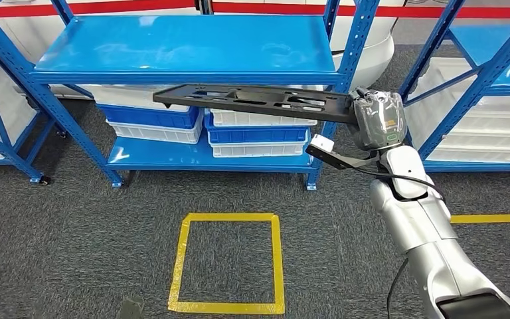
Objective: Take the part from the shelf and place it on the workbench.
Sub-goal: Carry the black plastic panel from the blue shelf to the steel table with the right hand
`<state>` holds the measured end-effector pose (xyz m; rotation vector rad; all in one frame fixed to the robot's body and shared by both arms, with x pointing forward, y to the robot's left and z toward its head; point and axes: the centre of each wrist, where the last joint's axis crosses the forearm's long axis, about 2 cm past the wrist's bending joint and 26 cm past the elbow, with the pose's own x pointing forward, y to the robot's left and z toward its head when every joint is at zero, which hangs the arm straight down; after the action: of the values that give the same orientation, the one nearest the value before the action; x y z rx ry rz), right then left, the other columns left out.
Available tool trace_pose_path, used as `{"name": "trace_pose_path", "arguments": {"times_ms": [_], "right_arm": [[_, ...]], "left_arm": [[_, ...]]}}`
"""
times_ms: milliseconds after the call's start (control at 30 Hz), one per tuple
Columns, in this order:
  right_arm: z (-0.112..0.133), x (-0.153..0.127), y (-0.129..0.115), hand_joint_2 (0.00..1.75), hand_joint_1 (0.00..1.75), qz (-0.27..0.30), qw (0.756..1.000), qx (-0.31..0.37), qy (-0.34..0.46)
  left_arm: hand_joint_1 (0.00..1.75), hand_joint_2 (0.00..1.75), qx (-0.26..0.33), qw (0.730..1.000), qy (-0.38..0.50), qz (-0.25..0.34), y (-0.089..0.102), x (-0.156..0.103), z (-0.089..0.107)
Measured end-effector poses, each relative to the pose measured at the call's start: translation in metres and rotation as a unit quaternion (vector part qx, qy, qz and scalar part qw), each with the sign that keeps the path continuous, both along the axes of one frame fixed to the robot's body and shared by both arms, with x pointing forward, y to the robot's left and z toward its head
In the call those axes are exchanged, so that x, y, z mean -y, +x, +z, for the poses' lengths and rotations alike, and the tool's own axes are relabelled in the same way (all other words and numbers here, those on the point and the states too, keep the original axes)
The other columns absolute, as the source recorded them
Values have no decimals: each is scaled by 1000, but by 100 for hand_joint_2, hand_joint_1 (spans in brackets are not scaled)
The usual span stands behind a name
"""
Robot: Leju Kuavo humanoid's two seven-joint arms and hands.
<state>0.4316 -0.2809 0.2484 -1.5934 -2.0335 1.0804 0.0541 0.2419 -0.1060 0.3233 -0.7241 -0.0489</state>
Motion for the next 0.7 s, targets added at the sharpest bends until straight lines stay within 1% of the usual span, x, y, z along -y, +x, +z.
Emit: {"name": "trace_pose_path", "arguments": {"times_ms": [267,467,700], "right_arm": [[6,5,1,175,173,-8,1000,6,7],[7,18,1,175,173,-16,1000,7,4],[8,24,1,175,173,-21,1000,10,3]], "left_arm": [[0,0,3,1000,2,0,3,-3,0],[0,0,5,1000,2,-1,5,-2,1],[0,0,8,1000,1,-2,8,-1,1]]}}
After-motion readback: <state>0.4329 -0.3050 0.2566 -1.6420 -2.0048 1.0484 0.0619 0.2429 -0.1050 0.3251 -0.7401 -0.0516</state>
